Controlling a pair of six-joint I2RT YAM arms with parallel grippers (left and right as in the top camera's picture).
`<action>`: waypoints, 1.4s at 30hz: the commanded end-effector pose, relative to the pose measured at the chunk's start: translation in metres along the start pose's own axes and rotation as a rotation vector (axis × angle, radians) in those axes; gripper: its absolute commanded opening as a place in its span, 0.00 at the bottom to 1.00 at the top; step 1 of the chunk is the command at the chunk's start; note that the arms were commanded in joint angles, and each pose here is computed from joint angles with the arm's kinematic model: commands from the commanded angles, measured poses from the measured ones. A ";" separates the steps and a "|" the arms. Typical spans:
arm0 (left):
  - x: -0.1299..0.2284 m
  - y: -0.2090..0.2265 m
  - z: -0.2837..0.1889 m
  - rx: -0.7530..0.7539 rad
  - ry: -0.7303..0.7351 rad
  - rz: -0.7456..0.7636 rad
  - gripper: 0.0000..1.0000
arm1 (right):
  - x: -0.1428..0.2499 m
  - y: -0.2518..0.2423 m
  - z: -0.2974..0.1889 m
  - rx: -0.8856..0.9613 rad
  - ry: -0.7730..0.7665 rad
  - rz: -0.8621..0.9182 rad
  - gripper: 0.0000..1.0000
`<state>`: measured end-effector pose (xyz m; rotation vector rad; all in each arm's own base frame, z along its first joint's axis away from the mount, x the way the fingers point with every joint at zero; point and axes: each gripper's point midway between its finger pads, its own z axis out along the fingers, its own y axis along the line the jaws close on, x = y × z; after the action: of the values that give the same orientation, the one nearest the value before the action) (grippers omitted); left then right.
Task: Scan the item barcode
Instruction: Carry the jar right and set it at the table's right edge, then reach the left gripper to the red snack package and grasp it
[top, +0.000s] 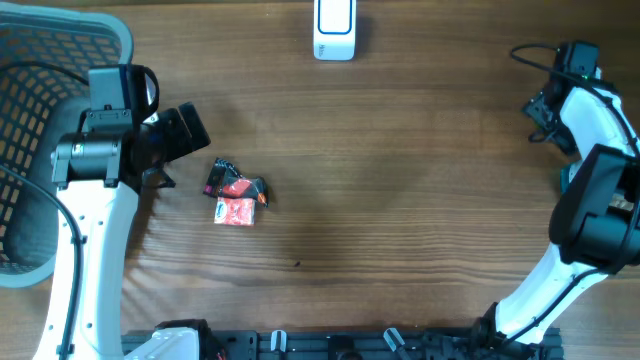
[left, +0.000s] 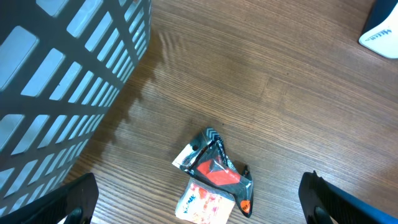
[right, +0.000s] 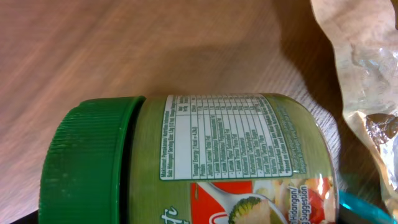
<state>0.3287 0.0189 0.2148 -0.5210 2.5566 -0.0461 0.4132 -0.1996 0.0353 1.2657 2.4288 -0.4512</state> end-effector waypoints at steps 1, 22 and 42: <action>-0.005 0.002 -0.002 -0.004 -0.015 0.007 1.00 | -0.006 -0.023 0.017 0.042 0.015 0.029 0.90; -0.014 -0.010 -0.002 0.054 -0.048 0.049 1.00 | -0.016 0.079 -0.270 -0.367 -0.021 -0.275 1.00; 0.147 -0.040 0.041 0.013 0.417 0.312 1.00 | 0.004 0.057 -0.313 -0.420 -0.024 -0.361 1.00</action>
<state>0.2565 -0.0802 0.1412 -0.0174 2.9698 -0.1754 0.4075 -0.0294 0.2967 0.6702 2.5649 -0.0495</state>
